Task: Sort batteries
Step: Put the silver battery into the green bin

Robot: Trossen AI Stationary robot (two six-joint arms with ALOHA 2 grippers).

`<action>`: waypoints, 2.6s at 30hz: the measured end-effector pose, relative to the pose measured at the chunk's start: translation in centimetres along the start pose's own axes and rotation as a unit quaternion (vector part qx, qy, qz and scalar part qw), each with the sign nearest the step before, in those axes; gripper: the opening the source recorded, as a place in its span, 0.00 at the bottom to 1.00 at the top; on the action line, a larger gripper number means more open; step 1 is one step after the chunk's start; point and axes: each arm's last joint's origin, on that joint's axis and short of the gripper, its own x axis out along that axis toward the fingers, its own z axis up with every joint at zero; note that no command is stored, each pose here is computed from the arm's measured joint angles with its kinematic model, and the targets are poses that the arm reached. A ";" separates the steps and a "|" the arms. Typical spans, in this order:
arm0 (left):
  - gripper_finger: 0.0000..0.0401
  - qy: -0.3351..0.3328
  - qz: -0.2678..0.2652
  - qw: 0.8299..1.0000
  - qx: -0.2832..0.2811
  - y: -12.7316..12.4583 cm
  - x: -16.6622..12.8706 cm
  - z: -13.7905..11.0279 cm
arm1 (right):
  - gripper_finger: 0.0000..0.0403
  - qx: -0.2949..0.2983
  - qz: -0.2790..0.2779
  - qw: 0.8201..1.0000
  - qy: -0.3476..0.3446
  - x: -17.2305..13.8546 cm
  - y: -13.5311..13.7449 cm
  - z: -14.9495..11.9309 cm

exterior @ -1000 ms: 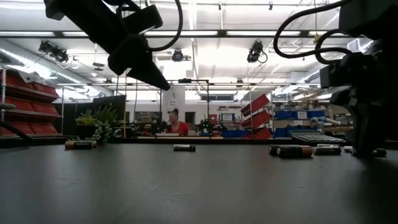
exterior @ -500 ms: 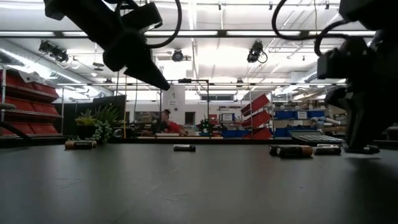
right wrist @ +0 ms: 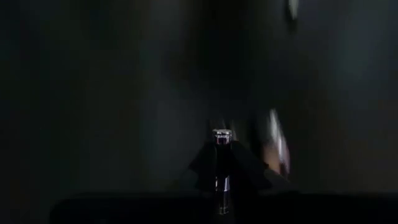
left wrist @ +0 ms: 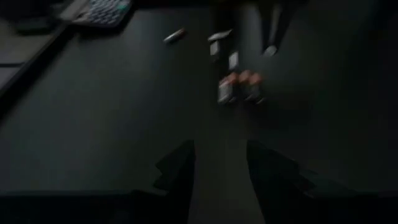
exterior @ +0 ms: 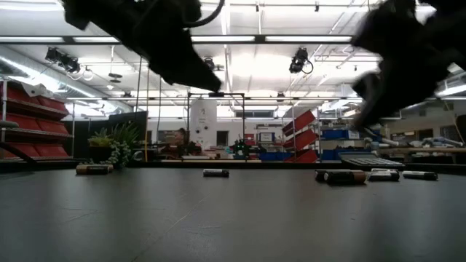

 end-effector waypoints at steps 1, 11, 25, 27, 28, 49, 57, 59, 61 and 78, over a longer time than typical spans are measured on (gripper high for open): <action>0.39 -0.012 -0.016 1.000 -0.006 -0.3 0.6 0.0 | 0.06 -0.004 -0.002 0.999 -0.033 0.0 0.1 0.6; 0.39 -0.142 -0.069 0.987 -0.011 -2.5 4.6 -0.4 | 0.07 -0.029 -0.005 0.964 -0.266 1.1 0.7 5.1; 0.38 -0.199 -0.043 0.978 -0.039 -2.5 5.1 -0.1 | 0.07 -0.026 -0.001 0.939 -0.342 3.9 0.9 5.4; 0.32 -0.196 -0.039 0.979 -0.038 -2.5 5.2 -0.1 | 0.07 -0.027 -0.003 0.940 -0.341 3.9 0.9 5.4; 0.27 -0.195 -0.037 0.979 -0.038 -2.5 5.2 -0.2 | 0.07 -0.026 -0.005 0.940 -0.340 3.9 0.9 5.4; 0.09 0.023 0.002 0.999 -0.042 -2.9 -2.3 -0.9 | 0.33 -0.035 -0.005 0.963 -0.266 3.2 0.4 4.8; 0.09 0.247 -0.084 0.950 -0.172 -6.2 -10.2 -4.7 | 0.36 -0.034 -0.083 0.965 -0.248 3.9 -3.0 5.5; 0.09 0.266 -0.112 0.936 -0.201 -7.6 -11.6 -5.3 | 0.35 -0.023 -0.102 0.964 -0.245 4.3 -4.2 5.7; 0.09 0.273 -0.127 0.927 -0.224 -8.8 -12.9 -5.8 | 0.35 -0.014 -0.112 0.963 -0.245 4.4 -5.3 5.9; 0.12 0.340 -0.096 0.839 -0.413 -12.5 -19.7 -9.7 | 0.35 -0.001 -0.098 0.959 -0.264 4.6 -7.4 6.6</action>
